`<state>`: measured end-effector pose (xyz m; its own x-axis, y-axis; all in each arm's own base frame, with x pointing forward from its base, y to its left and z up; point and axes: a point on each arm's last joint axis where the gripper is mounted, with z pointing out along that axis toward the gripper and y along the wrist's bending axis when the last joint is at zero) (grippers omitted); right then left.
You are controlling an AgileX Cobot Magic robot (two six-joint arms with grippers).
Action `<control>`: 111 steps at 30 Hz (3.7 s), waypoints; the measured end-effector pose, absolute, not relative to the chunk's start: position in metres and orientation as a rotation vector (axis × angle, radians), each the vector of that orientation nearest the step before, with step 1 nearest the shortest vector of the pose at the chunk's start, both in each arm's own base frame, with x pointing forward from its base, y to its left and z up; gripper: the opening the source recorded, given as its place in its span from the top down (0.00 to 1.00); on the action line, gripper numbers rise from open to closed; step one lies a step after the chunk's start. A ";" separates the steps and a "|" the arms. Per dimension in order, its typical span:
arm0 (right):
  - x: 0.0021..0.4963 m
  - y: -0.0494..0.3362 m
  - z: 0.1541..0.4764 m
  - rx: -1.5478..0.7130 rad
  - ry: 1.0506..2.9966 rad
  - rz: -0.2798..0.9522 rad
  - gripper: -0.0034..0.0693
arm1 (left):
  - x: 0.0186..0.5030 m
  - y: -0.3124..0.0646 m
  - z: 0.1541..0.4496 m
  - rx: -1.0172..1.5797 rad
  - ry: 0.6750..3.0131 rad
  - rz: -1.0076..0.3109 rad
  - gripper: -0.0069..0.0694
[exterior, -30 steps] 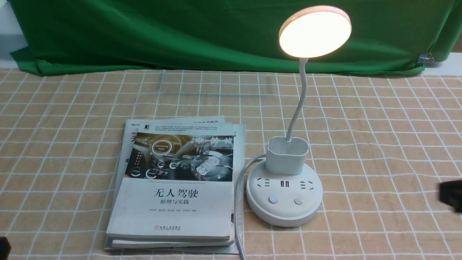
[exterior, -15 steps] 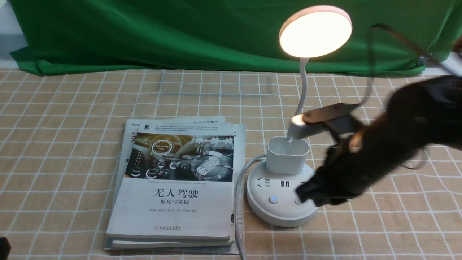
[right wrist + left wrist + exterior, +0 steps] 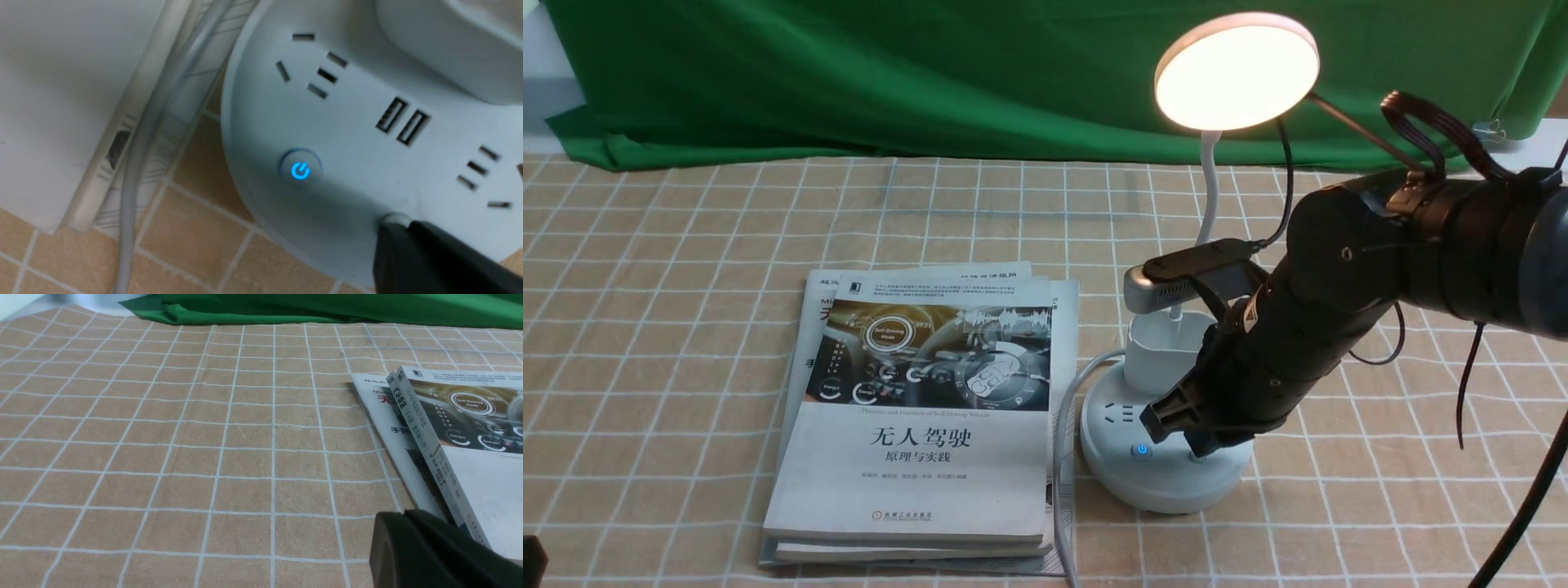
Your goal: Turn off the desk lamp on the light coffee tablecloth by hand.
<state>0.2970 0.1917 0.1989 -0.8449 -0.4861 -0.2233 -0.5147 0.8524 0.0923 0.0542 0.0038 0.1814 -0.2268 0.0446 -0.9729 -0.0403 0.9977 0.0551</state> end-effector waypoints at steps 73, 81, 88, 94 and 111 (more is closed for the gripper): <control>0.298 0.196 0.196 -0.818 2.808 0.185 0.90 | 0.054 0.004 0.181 0.004 1.798 0.079 0.90; 0.259 0.171 0.270 -0.774 2.656 0.243 0.90 | 0.054 0.004 0.181 0.004 1.798 0.079 0.90; 0.193 0.129 0.287 -0.677 2.599 0.288 0.89 | 0.054 0.004 0.181 0.003 1.798 0.078 0.90; 0.154 0.104 0.298 -0.626 2.505 0.331 0.87 | 0.054 0.004 0.181 0.003 1.798 0.078 0.90; 0.120 0.067 0.337 -0.532 2.110 0.327 0.90 | 0.054 0.004 0.181 0.003 1.798 0.078 0.90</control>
<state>0.1200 0.0674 0.3367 -0.4957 -0.2483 -0.8322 -0.4887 0.8719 0.0309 0.0542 0.0038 0.1814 -0.2267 0.0442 -0.9730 -0.0405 0.9977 0.0547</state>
